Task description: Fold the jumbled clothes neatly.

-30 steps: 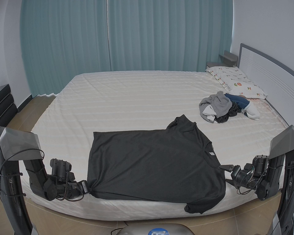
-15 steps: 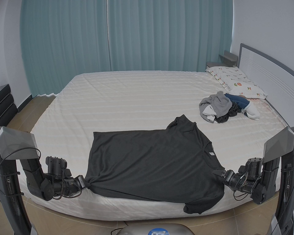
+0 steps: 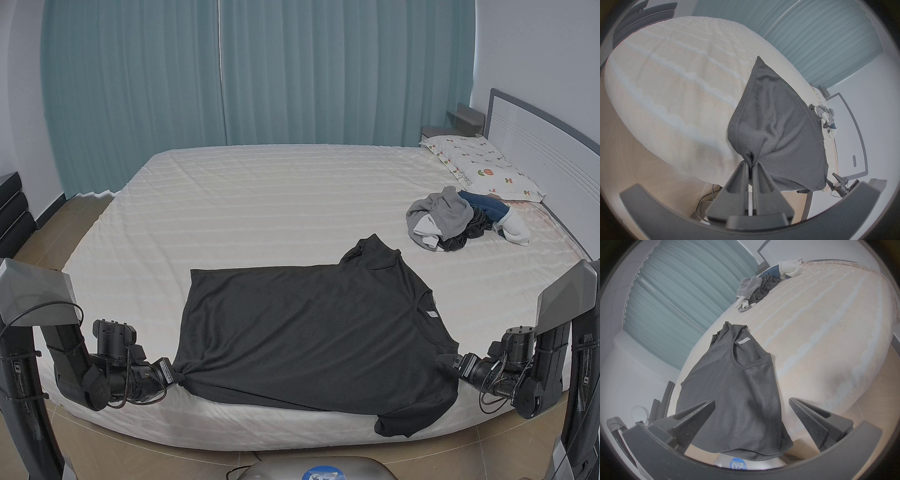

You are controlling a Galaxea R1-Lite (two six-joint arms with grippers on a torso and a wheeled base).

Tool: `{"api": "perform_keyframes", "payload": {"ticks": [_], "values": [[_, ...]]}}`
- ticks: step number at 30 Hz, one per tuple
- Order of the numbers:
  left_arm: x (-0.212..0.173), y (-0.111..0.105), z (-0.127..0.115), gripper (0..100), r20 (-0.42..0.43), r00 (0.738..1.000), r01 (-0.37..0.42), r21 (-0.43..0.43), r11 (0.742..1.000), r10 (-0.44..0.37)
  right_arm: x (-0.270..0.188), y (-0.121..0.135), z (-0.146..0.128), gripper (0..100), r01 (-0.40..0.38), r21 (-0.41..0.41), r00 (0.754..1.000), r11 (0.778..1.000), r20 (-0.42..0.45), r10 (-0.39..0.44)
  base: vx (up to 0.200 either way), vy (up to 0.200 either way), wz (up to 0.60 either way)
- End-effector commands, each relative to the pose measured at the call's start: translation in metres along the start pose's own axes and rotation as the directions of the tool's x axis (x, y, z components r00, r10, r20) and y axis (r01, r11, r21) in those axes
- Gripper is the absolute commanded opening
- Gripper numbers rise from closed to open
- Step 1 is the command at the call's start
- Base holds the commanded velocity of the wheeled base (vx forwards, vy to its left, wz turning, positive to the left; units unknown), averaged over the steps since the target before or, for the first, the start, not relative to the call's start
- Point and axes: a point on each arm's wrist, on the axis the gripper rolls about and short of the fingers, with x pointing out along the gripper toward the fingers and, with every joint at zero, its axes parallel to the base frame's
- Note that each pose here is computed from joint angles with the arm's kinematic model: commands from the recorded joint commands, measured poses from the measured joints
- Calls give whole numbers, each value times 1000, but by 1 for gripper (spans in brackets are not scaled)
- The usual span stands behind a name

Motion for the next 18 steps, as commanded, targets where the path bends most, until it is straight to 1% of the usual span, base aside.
{"api": "perform_keyframes", "payload": {"ticks": [1, 4, 5, 10, 15, 17, 18], "values": [[1, 0, -1, 0, -4, 1000, -2, 0, 1000, 2, 5, -4, -7, 100, 13, -12, 1000, 1000, -24, -13, 0, 0, 0], [1, 0, -1, 0, -4, 1000, -2, 0, 1000, 2, 8, -2, -8, 100, 3, -21, 1000, 1000, -28, -3, 0, 0, 0], [1, 0, -1, 0, -4, 1000, -2, 0, 1000, 2, 9, 0, -8, 0, -4, -24, 1000, 1000, -26, 3, 0, 0, 0], [1, 0, -1, 0, -4, 1000, -2, 0, 1000, 2, 16, 1, -3, 0, -18, -28, 1000, 999, -5, 18, 0, 0, 0], [1, 0, -1, 0, -4, 1000, 0, 0, 1000, 0, 30, 7, 14, 0, -60, -46, 996, 997, 67, 63, 0, 0, 0], [1, 0, -1, 0, -6, 1000, -1, 0, 1000, 1, 33, 14, 25, 0, -85, -59, 990, 995, 111, 92, 0, 0, 0], [1, 0, -1, 0, -6, 1000, -1, 0, 1000, 1, 33, 15, 27, 0, -88, -62, 989, 994, 114, 94, 0, 0, 0]]}}
